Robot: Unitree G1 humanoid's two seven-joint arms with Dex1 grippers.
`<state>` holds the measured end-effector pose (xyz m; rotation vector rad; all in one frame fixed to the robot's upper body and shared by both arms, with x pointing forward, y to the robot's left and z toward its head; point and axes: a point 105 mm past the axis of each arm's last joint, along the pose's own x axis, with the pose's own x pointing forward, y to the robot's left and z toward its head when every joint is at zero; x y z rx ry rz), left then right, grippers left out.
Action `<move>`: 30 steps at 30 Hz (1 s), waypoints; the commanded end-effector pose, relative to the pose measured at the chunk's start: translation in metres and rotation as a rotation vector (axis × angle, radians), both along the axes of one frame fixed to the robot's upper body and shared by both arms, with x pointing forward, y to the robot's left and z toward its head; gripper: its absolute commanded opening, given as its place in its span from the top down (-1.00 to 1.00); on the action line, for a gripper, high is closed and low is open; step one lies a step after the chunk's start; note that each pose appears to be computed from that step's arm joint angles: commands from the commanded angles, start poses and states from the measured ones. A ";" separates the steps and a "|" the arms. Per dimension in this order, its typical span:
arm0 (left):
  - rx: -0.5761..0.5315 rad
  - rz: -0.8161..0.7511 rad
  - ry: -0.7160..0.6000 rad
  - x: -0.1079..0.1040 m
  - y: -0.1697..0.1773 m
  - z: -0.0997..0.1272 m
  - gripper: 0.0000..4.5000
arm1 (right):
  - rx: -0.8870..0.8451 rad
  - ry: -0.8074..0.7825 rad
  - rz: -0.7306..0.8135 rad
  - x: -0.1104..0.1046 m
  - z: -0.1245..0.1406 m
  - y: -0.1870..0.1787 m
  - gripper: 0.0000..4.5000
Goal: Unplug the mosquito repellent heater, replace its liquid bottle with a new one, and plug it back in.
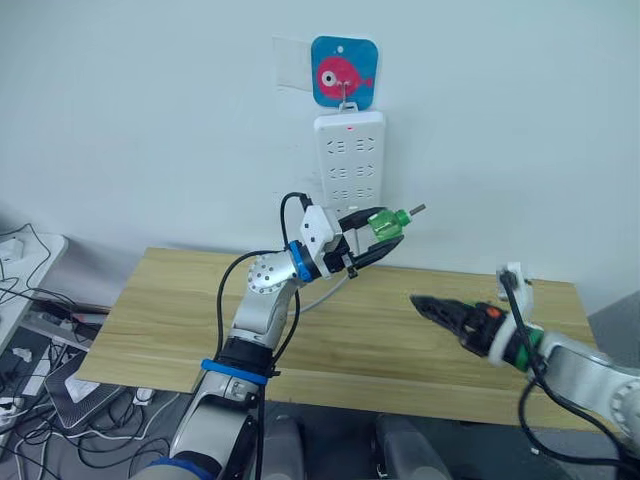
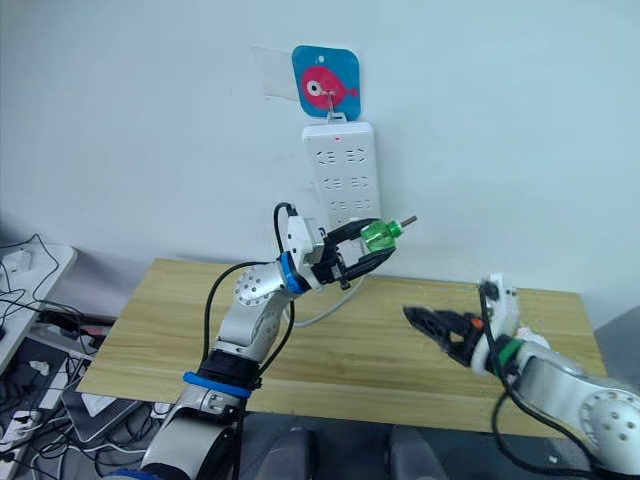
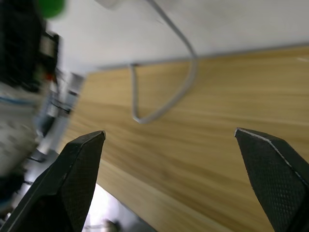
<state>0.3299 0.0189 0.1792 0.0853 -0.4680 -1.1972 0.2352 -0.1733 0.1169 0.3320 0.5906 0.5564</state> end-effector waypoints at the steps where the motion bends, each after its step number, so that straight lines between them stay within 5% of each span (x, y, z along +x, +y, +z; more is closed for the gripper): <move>1: -0.005 -0.058 -0.023 -0.011 -0.002 0.004 0.00 | -0.311 0.063 -0.014 0.001 -0.013 -0.065 -0.99; 16: -0.004 -0.028 -0.025 -0.013 0.000 0.002 0.00 | -0.598 0.245 -0.133 0.025 -0.061 -0.173 -0.99; 30: 0.006 -0.022 -0.011 -0.016 0.002 0.000 0.00 | -0.555 0.308 -0.157 0.049 -0.078 -0.178 -0.99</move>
